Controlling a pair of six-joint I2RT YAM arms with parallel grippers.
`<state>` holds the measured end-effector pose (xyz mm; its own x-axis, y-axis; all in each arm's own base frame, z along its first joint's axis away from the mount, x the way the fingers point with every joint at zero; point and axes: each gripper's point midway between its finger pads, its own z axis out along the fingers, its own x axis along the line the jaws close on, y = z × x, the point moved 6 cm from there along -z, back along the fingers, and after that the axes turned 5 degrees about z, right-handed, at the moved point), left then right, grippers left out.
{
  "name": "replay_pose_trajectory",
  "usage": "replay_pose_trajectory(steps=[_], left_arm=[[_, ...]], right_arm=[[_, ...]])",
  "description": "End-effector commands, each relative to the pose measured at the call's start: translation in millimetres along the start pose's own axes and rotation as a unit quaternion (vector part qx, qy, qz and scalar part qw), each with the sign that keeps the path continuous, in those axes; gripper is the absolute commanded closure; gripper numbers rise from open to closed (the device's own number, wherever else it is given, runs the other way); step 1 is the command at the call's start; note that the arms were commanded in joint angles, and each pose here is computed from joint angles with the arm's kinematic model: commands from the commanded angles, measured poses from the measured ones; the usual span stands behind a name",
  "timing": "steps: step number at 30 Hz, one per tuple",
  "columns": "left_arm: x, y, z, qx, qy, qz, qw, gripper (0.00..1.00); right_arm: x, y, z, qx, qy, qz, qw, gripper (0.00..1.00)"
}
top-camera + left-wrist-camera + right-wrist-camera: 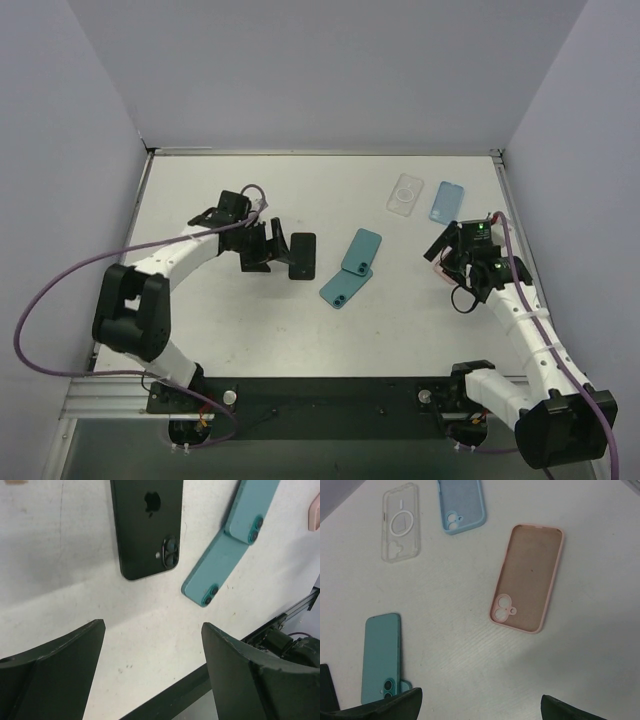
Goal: Take the phone out of the phone case
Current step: Reset both arms
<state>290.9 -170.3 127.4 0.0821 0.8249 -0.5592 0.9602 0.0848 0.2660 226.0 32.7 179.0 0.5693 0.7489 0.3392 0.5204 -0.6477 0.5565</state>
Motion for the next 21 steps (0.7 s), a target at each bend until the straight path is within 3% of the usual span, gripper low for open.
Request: replay_pose_trajectory(steps=[1,9,16,21], left_arm=[[-6.3,-18.3,-49.9,-0.047,0.023,0.047,0.998,0.11],[-3.3,-63.2,-92.4,-0.095,0.02,0.048,0.994,0.11],[8.1,-89.7,-94.1,-0.112,0.021,0.012,0.993,0.12],[8.0,-87.9,-94.4,-0.117,0.024,0.002,0.993,0.12]], right_arm=[[-25.4,-15.6,-2.2,0.017,-0.053,-0.032,0.998,0.06],[-38.1,-36.3,-3.2,0.041,-0.062,-0.036,0.997,0.07],[-48.5,-45.4,-3.6,0.039,-0.068,-0.024,0.997,0.07],[-53.5,-50.1,-0.5,0.043,-0.079,-0.019,0.996,0.08]])
